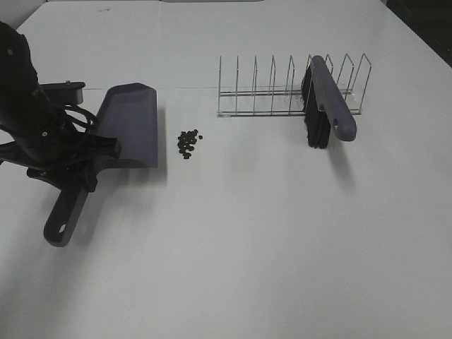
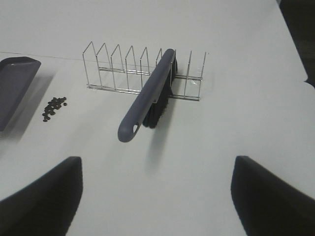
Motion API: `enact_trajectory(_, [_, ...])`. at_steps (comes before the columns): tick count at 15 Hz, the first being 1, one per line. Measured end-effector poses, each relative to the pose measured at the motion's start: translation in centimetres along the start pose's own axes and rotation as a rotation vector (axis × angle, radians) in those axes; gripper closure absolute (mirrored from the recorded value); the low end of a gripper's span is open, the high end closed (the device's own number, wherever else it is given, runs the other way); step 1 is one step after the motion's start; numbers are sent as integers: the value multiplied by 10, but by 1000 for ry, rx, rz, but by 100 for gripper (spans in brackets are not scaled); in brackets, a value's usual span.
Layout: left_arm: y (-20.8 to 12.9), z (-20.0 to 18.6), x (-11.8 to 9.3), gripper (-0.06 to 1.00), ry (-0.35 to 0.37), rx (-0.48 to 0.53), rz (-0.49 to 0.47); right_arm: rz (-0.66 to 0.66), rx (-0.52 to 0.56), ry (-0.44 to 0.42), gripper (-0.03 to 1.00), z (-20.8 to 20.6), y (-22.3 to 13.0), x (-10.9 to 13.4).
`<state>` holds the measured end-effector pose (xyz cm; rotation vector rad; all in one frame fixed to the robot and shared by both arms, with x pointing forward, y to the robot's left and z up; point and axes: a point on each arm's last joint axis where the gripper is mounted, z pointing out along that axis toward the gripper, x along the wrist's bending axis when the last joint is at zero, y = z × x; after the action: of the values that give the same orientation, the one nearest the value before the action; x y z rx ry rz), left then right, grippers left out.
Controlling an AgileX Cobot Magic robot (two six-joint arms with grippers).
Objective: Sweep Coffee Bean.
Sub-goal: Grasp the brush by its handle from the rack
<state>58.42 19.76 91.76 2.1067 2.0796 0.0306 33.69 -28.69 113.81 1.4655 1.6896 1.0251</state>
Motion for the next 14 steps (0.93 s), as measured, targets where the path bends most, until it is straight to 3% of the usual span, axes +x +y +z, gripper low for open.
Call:
enact_trajectory(4, [0,0,0,60,1,0,4,10,143,41,25,68,76,-11])
enact_trajectory(7, [0,0,0,60,4,1,9,94,405,76,29,138,110,-20])
enact_trajectory(8, [0,0,0,60,5,5,10,123,513,89,32,180,127,-26])
enact_trajectory(11, [0,0,0,60,5,3,10,105,541,60,33,225,145,-22])
enact_trajectory(14, [0,0,0,60,3,-5,11,55,552,12,33,282,151,6])
